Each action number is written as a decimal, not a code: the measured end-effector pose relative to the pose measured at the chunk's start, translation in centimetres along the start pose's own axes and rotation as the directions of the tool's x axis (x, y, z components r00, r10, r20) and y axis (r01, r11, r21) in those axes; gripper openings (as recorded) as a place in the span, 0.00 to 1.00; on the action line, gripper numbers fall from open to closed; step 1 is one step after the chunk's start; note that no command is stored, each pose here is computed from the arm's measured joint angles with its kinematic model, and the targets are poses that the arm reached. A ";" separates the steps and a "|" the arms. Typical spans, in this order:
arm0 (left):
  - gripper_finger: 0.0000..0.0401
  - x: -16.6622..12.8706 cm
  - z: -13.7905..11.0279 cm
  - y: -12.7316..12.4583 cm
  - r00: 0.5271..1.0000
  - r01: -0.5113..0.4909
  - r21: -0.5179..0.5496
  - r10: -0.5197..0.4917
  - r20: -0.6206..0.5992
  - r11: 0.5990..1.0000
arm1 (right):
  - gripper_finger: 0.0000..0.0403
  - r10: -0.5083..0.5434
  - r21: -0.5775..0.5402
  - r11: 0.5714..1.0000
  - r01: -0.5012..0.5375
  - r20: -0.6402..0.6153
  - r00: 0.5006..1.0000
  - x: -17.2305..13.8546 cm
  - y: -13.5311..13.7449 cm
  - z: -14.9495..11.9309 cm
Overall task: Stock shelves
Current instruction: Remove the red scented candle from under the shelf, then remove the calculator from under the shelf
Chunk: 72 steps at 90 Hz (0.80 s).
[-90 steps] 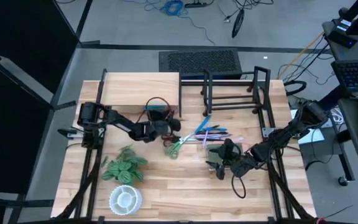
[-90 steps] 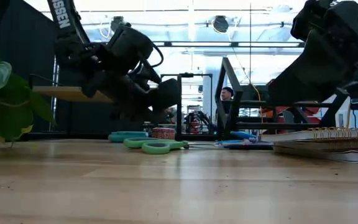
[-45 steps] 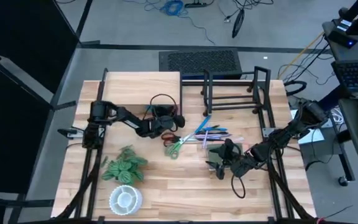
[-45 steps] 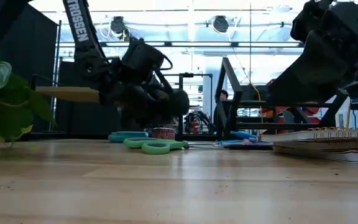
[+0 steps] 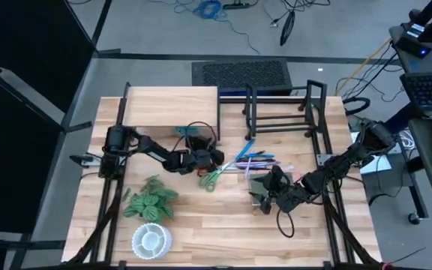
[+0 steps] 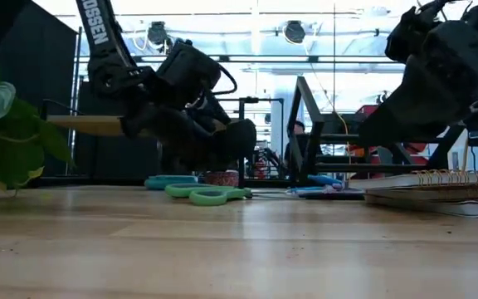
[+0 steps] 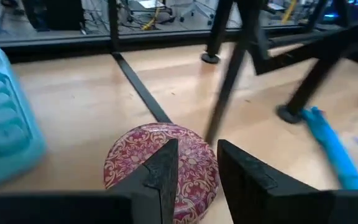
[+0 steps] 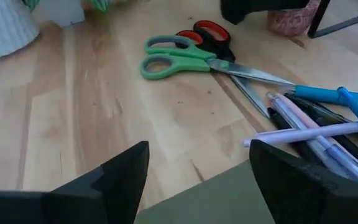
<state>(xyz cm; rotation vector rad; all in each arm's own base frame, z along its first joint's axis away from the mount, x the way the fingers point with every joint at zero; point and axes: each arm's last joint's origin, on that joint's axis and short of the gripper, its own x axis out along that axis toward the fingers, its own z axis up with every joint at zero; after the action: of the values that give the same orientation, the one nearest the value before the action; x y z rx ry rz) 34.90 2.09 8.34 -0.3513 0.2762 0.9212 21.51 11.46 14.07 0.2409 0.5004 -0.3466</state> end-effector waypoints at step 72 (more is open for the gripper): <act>0.24 -6.1 1.2 -7.9 0.902 0.432 0.183 -0.427 -0.068 0.883 | 0.65 0.013 0.009 1.000 -0.013 -0.010 1.000 0.0 0.0 0.0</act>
<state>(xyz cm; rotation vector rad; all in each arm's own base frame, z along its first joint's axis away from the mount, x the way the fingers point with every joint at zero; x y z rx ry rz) 37.88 -6.17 13.11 -0.2292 0.2942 0.4457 21.51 11.51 14.07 0.2551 0.5071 -0.3350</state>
